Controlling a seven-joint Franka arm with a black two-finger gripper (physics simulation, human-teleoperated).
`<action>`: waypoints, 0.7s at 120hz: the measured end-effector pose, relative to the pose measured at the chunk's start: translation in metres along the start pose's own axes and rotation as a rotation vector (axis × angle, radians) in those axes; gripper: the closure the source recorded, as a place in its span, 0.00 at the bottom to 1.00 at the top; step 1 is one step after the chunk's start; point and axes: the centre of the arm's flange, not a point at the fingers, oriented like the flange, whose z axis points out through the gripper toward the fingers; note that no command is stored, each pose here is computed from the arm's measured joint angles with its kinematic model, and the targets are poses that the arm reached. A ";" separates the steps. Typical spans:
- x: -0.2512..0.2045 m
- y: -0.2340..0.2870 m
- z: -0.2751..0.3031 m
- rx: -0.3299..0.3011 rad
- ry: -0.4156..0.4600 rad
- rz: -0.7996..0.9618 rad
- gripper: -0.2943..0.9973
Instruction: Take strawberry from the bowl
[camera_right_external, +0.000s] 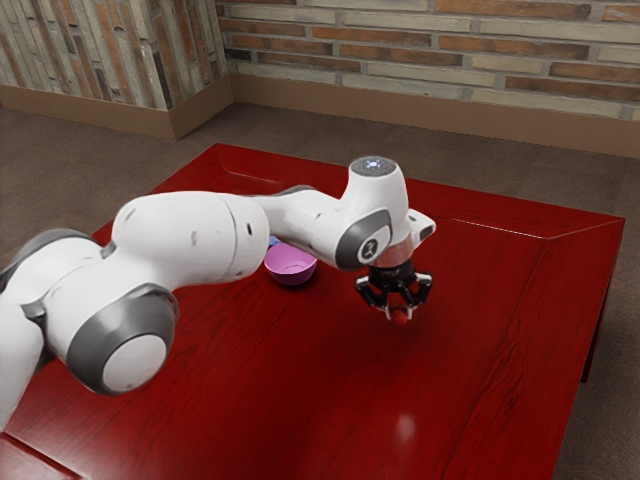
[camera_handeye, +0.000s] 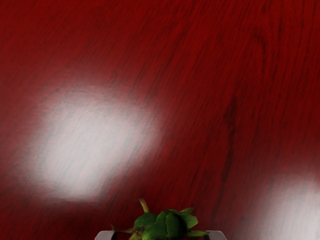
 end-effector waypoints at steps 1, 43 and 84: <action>0.000 0.000 0.000 -0.001 0.000 0.000 0.64; 0.010 -0.005 -0.106 -0.055 0.054 0.018 0.33; 0.039 -0.265 -0.380 0.026 0.041 -0.109 0.26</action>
